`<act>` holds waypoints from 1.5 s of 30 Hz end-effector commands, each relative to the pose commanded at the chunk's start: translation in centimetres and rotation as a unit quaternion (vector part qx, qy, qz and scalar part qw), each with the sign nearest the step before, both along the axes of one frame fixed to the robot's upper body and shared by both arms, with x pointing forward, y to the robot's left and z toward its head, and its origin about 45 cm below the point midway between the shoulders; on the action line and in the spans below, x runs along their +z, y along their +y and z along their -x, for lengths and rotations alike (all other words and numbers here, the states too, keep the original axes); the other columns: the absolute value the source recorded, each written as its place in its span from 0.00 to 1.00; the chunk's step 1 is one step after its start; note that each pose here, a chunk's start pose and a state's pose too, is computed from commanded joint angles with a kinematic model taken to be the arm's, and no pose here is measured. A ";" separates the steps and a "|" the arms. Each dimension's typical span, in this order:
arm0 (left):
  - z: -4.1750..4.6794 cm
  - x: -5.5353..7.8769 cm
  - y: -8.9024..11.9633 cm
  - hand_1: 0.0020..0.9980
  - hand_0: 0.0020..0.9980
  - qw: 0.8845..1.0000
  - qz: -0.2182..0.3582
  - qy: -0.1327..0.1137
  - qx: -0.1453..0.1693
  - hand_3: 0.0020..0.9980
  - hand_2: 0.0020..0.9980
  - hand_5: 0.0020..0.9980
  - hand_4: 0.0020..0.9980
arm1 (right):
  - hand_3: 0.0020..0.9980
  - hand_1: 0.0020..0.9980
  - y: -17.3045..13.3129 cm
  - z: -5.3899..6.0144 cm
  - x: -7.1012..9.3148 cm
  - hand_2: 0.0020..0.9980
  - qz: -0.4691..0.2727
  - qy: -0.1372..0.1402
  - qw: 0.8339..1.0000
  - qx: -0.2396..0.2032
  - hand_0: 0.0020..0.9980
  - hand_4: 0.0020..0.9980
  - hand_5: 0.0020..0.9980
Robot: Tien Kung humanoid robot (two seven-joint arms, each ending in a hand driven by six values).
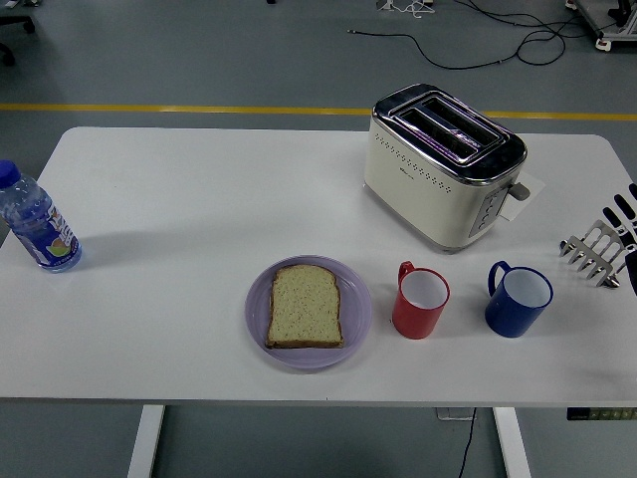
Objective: Pick up the cup,pour liquid into bread,place the cup on the desk
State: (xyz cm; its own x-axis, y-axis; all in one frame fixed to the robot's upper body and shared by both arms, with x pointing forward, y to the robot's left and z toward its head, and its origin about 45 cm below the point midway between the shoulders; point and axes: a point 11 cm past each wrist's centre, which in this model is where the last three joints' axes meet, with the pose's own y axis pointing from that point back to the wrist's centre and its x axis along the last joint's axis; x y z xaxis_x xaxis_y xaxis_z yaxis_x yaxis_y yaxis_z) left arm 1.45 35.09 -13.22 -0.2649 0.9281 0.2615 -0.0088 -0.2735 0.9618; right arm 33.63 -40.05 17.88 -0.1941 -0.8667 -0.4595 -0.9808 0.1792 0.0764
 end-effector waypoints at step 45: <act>-1.37 0.1 -0.1 0.65 0.64 1.000 -0.004 -0.018 0.011 0.51 0.66 0.85 0.24 | 1.00 0.90 4.9 6.6 -9.0 1.00 0.336 0.071 0.939 0.021 0.96 1.00 0.07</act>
